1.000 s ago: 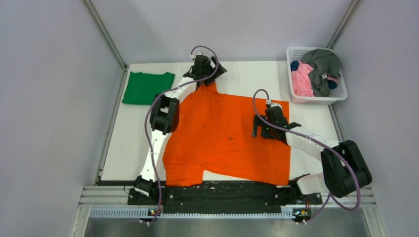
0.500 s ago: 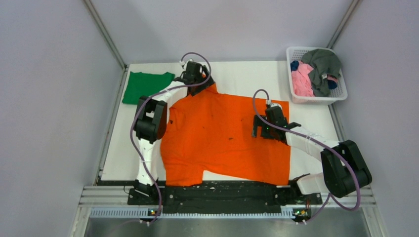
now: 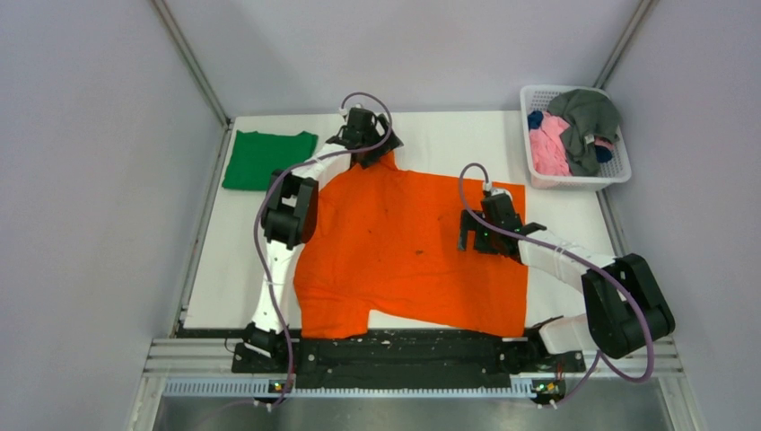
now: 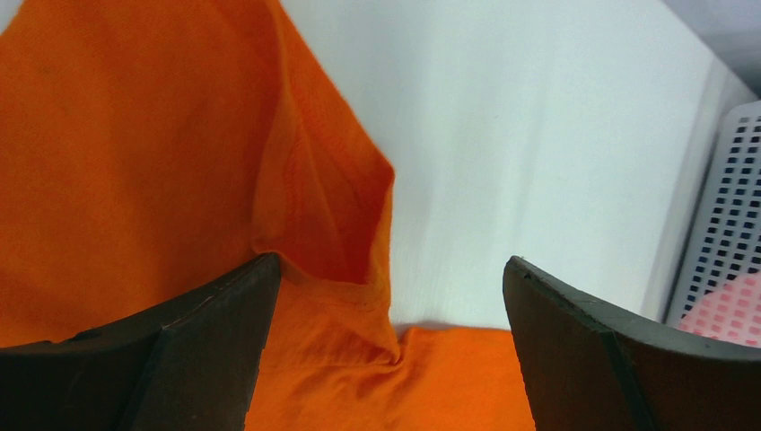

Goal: Fold and stack the t-shirts
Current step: Flatten out the tshirt

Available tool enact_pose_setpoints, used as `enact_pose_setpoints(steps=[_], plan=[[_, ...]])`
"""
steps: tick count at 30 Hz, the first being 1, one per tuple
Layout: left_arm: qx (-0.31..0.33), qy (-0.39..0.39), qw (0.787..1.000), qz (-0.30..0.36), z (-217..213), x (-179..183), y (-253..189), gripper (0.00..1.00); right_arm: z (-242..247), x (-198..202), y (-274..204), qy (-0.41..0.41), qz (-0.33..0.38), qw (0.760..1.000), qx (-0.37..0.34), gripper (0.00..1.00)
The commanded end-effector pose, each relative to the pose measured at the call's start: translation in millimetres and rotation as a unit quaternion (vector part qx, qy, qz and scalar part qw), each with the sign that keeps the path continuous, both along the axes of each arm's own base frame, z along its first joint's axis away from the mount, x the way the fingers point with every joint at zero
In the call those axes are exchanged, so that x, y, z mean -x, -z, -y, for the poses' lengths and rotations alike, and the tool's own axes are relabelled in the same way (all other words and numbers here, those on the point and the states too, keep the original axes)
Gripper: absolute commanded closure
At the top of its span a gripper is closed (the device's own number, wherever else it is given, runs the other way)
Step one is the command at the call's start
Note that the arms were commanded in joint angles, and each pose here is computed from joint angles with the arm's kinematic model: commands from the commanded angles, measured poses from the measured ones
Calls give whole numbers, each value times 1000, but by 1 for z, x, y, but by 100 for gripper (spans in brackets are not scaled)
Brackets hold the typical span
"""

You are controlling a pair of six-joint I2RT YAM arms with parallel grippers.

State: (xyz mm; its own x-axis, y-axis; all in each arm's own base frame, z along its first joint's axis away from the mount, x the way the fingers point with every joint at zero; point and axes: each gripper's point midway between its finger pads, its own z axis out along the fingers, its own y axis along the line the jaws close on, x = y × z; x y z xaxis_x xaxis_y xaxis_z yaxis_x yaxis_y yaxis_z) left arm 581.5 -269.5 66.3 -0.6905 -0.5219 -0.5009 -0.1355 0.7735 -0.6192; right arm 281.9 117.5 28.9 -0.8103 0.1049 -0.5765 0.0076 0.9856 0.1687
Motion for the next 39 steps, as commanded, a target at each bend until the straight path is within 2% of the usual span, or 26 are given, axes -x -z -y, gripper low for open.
enact_pose_setpoints(steps=[1,5,7,9,12,14,15,19,20,22,24,28,33,39], plan=[[54,17,997,47,21,-25,-30,1,-3,-7,-5,-4,13,1000,3,1],[115,28,986,120,44,-52,-70,1,-1,-7,-5,-1,14,1000,8,1],[128,25,979,155,52,-66,-86,1,0,-8,-6,3,16,1000,10,1],[125,32,978,164,56,-72,-92,1,2,-8,-7,6,18,1000,15,1],[90,42,982,158,49,-67,-99,1,5,-11,-11,14,24,999,17,1],[46,43,985,160,35,-55,-115,1,6,-14,-18,21,32,999,19,1],[25,34,984,174,24,-45,-142,1,7,-15,-22,26,37,999,21,1],[-73,-13,985,157,-35,11,-166,1,19,-22,-43,62,61,996,37,1],[-96,-25,987,128,-51,33,-145,1,23,-23,-48,74,69,994,38,1],[-113,-40,986,118,-72,67,-149,1,28,-26,-56,94,81,992,37,1],[-137,-32,987,76,-89,107,-115,1,34,-30,-59,109,88,990,34,1],[-154,-8,988,15,-101,154,-65,1,41,-41,-56,121,80,989,29,1],[-177,-10,983,-52,-108,160,-24,1,48,-71,-47,129,74,988,31,1],[-198,-6,974,-110,-101,133,11,1,45,-107,-23,122,45,991,37,1]])
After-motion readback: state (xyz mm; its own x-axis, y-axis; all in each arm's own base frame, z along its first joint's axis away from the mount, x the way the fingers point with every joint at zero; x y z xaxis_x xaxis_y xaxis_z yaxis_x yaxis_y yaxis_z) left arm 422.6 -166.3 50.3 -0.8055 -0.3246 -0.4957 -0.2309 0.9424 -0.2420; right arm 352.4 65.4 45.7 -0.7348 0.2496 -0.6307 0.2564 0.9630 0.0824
